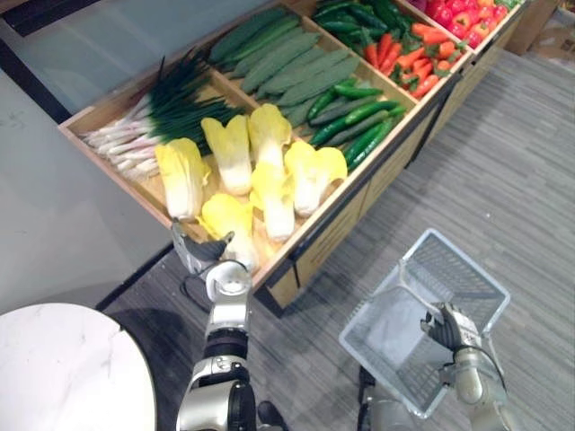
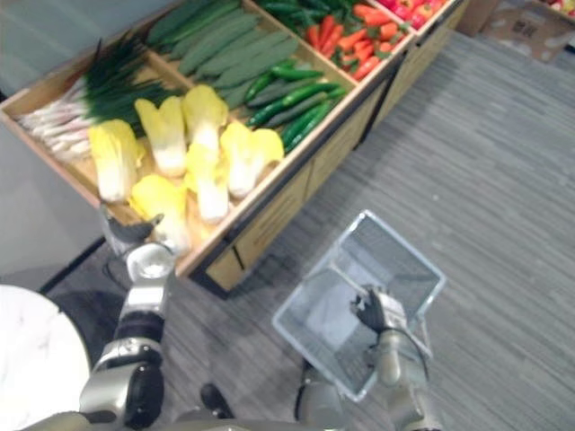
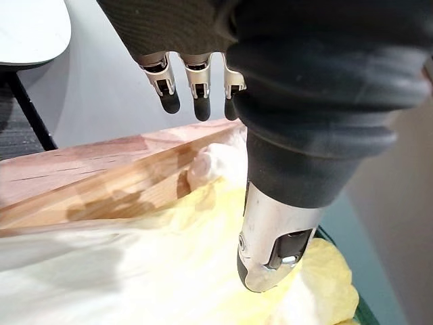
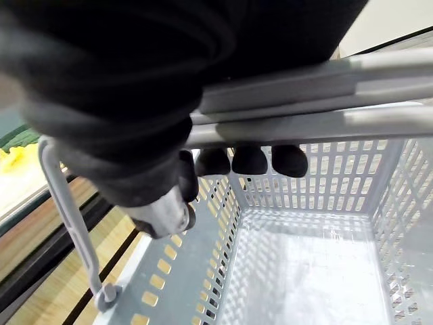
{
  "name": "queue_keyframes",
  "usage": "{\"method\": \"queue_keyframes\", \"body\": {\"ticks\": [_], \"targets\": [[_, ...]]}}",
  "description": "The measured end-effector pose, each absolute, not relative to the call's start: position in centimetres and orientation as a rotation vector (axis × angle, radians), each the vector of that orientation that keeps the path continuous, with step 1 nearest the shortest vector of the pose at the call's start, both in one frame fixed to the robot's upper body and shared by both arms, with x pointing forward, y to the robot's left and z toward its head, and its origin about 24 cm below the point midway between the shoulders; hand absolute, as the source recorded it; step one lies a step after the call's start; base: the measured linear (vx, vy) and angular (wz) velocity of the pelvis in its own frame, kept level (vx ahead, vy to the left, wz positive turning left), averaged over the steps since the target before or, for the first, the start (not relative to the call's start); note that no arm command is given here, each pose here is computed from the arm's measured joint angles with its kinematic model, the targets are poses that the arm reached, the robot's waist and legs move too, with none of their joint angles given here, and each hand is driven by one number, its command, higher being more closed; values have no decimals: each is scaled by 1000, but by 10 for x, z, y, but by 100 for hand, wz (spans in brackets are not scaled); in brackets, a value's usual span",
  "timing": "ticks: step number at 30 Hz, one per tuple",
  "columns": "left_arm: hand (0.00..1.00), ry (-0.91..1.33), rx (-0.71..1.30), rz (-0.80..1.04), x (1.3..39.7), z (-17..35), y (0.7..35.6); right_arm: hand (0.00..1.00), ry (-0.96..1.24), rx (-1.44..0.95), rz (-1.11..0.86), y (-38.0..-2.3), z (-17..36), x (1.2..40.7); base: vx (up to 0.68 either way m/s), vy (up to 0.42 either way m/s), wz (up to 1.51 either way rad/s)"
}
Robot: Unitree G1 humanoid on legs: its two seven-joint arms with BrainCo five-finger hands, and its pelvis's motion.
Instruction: Pick vegetable in the basket
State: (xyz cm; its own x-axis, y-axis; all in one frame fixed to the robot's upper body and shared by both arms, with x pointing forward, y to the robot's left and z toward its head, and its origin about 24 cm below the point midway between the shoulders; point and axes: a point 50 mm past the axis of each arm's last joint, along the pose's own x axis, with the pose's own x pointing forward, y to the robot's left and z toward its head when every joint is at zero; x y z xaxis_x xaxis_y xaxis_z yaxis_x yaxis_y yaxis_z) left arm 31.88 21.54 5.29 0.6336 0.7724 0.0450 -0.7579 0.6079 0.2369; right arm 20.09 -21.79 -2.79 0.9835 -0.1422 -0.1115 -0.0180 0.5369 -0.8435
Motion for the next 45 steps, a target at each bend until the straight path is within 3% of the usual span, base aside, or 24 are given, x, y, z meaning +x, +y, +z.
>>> {"method": "queue_keyframes", "body": {"ticks": [45], "targets": [[0, 94, 294, 833, 318, 44, 203, 100, 199, -1018, -81, -214, -37, 187, -23, -4, -2]]}}
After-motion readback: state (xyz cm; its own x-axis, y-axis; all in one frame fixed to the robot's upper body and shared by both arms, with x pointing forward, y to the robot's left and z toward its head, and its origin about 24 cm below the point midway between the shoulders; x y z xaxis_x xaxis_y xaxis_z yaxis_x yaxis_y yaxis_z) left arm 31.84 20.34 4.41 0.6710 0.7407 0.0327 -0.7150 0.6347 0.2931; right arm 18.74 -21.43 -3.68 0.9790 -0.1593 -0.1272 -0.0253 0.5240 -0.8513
